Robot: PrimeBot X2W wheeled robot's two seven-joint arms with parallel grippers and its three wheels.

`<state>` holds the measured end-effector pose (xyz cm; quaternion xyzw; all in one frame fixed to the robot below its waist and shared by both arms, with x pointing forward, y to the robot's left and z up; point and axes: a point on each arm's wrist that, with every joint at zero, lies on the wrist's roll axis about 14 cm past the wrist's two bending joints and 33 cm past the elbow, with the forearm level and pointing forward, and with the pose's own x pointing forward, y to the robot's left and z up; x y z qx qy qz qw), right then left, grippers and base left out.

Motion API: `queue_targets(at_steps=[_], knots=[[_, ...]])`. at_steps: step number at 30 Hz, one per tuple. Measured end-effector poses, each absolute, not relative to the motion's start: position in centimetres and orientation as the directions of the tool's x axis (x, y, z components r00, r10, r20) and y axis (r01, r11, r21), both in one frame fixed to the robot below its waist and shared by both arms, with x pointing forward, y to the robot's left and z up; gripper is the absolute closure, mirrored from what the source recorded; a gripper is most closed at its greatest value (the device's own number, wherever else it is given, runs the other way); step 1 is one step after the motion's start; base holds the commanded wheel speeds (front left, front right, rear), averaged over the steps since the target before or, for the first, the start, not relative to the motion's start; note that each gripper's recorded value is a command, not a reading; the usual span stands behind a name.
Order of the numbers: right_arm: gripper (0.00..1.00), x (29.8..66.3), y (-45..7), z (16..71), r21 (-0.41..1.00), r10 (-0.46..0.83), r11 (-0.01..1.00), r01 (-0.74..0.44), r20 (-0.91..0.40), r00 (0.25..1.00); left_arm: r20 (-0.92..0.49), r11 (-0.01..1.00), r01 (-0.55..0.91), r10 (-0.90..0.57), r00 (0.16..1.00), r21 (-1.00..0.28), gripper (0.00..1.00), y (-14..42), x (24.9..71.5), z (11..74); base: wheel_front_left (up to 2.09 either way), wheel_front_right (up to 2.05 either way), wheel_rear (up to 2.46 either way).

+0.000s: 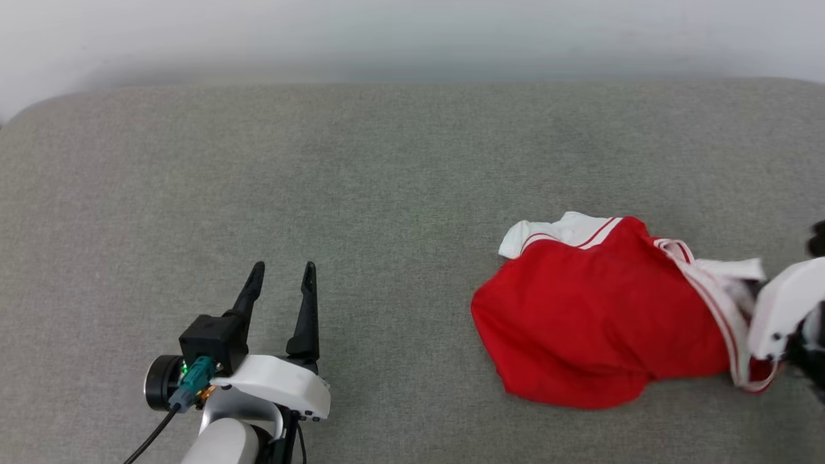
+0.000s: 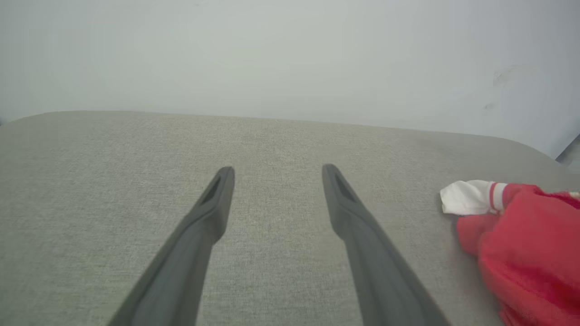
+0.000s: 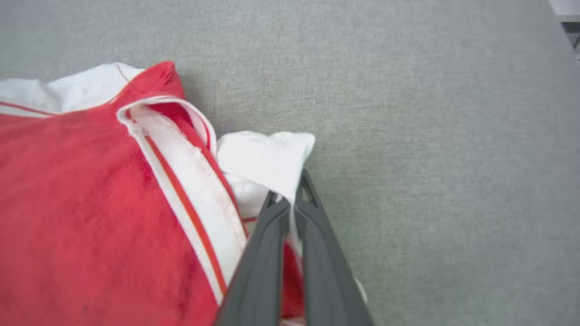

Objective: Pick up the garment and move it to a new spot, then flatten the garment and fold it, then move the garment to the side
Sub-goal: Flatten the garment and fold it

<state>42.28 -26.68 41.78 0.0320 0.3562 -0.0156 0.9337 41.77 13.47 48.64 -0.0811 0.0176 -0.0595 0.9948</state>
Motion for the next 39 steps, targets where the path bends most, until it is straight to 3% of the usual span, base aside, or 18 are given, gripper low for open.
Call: queue_targets(at_steps=[5,11,12,13,14,18,25,33,39], knots=[[1.00,41.5,-31.6,44.7,0.080,-0.144,0.971,0.227,-0.563,0.813,-0.010,0.977,0.134,-0.138,0.990,-0.167,0.00,12.8,41.7,49.2,0.00,0.00,0.00],[1.00,34.9,-34.2,39.2,0.146,-0.245,0.880,0.452,-0.676,0.695,-0.009,0.975,0.139,-0.142,0.990,-0.173,0.00,12.6,41.4,49.3,0.00,0.00,0.00],[0.74,33.9,-34.0,38.1,0.156,-0.245,0.865,0.477,-0.698,0.672,-0.010,0.975,0.138,-0.141,0.990,-0.174,0.00,12.7,41.4,49.3,0.00,0.00,0.00],[0.06,33.2,-33.7,37.2,0.170,-0.242,0.851,0.497,-0.714,0.657,-0.010,0.975,0.137,-0.141,0.990,-0.174,0.00,12.7,41.4,49.3,0.00,0.00,0.00],[0.00,32.7,-33.5,36.6,0.167,-0.245,0.846,0.506,-0.721,0.648,-0.011,0.975,0.136,-0.140,0.990,-0.173,0.00,12.7,41.4,49.3,0.00,0.00,0.00],[0.00,33.6,-33.5,37.5,0.183,-0.293,0.843,0.506,-0.633,0.717,-0.016,0.977,0.128,-0.132,0.991,-0.171,0.00,13.0,41.3,49.2,0.00,0.00,0.00],[0.00,37.3,-33.6,44.7,0.153,-0.352,0.900,0.407,-0.292,0.889,-0.016,0.979,0.124,-0.128,0.992,-0.162,0.00,13.2,40.4,49.6,0.00,0.00,0.00],[0.00,38.6,-28.1,51.3,0.075,-0.189,0.979,0.190,-0.024,0.982,-0.008,0.983,0.104,-0.107,0.994,-0.148,0.00,14.1,38.5,50.4,0.00,0.00,0.00],[0.00,37.1,-23.2,52.1,0.058,-0.053,0.997,0.052,0.003,0.999,0.001,0.986,0.093,-0.093,0.996,-0.137,0.00,14.8,37.5,51.1,0.00,0.00,0.00]])
